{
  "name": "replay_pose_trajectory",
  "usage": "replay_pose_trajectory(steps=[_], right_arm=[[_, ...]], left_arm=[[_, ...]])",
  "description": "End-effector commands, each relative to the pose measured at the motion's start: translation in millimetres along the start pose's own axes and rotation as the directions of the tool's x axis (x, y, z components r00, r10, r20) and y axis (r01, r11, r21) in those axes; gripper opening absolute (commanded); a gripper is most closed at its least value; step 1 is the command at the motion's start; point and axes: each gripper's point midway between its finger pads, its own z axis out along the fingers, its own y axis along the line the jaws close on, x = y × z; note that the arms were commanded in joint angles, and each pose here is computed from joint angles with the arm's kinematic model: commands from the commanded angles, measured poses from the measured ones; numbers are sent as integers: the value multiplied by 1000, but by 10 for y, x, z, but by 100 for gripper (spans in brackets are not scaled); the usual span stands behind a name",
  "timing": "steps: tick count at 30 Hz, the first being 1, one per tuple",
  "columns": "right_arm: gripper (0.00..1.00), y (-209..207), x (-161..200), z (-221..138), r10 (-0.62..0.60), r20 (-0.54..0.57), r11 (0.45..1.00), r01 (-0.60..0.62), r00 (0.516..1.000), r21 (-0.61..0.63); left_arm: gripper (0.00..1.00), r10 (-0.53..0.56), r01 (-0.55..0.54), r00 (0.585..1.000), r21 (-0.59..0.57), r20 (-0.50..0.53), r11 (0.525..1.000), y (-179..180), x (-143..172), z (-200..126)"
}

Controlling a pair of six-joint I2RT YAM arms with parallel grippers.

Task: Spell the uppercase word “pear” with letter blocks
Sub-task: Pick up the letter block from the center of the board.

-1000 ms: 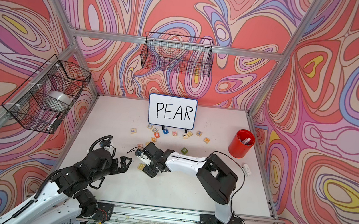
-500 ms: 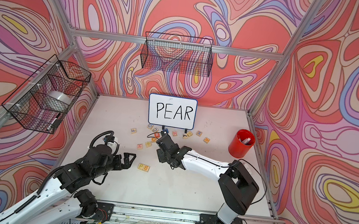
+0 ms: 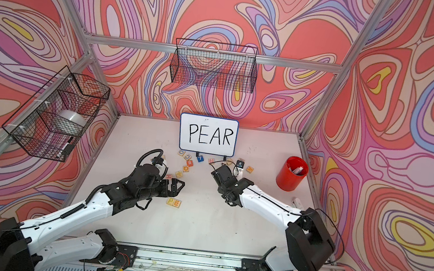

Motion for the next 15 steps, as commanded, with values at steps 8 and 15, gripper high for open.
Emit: replay_pose_trajectory(steps=[8,15], right_arm=[[76,-634,-204,212,198,43,971,-202,979,132],[76,-674,-470,729,268,-5,955,-265,963,133]], left_arm=[[100,145,-144,989,124,-5,982,-696,-172,374],[100,171,-170,985,100,-9,980,-748,-170,498]])
